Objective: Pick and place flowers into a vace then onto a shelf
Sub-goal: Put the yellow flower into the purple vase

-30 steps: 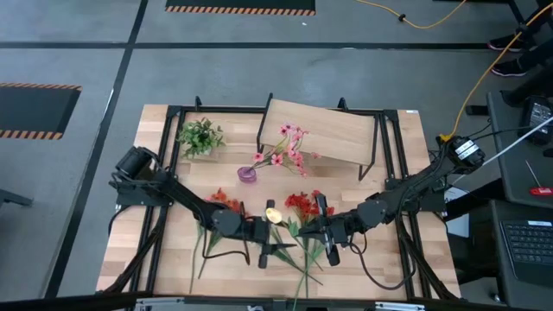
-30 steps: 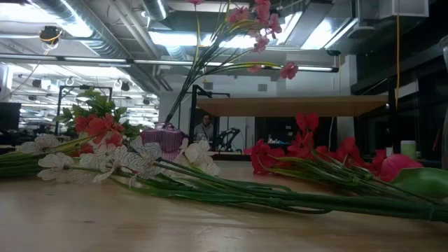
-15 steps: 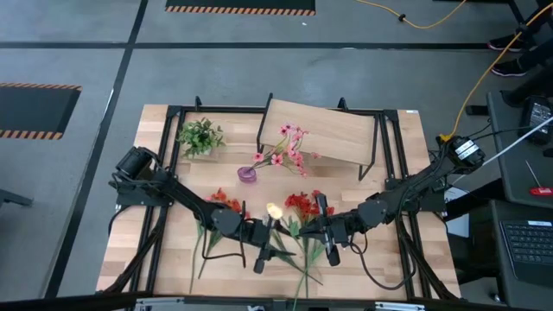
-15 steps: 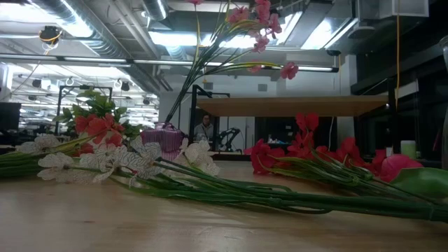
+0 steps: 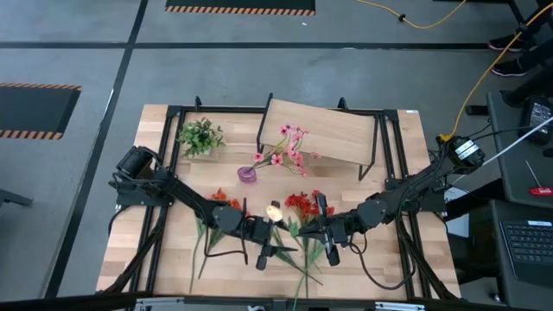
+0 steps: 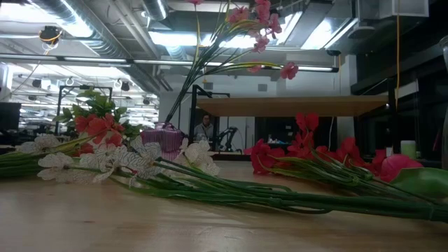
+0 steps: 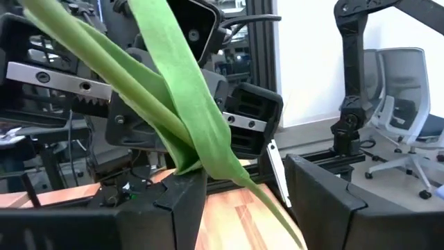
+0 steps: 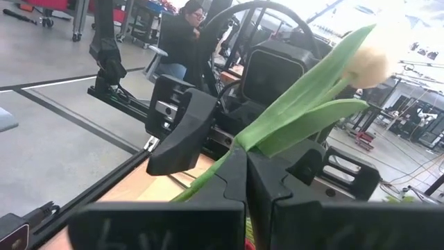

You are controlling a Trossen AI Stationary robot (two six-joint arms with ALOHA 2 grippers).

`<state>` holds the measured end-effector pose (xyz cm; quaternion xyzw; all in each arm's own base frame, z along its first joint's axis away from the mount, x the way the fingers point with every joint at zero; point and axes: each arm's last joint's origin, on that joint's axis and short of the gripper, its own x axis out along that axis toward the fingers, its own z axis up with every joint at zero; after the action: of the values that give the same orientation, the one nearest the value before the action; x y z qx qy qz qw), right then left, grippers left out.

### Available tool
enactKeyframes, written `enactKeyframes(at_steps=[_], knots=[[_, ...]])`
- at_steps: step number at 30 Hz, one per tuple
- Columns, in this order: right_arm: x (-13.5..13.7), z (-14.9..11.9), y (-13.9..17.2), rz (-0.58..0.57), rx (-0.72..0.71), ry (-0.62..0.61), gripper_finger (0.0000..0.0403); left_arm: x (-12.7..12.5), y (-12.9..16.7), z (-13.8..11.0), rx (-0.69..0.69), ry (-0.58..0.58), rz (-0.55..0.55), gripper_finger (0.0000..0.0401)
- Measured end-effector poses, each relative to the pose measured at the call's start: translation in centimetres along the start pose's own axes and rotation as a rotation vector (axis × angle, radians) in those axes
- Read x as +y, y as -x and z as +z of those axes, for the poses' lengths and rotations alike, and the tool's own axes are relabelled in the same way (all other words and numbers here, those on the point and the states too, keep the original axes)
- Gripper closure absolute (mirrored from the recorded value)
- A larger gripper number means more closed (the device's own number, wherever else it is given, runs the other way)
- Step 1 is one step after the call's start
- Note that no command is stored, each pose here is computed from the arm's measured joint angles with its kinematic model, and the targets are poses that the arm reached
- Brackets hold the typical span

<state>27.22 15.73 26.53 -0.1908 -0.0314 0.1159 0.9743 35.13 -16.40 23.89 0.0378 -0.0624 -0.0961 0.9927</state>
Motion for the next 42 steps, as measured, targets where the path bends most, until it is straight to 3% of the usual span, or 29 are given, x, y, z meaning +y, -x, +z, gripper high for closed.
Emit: enactKeyframes(at_steps=[9, 24, 33, 42], knots=[[0.0, 0.0, 0.0, 0.002, 0.000, 0.000, 0.0403, 0.2, -0.1, 0.0, -0.002, -0.001, -0.014, 0.0246], [0.5, 0.0, 0.2, 0.025, 0.009, -0.021, 0.0403, 0.5, -0.1, -0.1, 0.003, -0.003, -0.002, 0.0389], [0.6, -0.1, 0.2, 0.027, 0.024, -0.056, 0.0373, 0.4, -0.1, -0.2, 0.024, 0.018, -0.002, 0.0394], [0.6, -0.1, 0.1, 0.025, 0.024, -0.061, 0.0310, 0.4, 1.5, 1.9, 0.146, 0.026, 0.057, 0.0395]])
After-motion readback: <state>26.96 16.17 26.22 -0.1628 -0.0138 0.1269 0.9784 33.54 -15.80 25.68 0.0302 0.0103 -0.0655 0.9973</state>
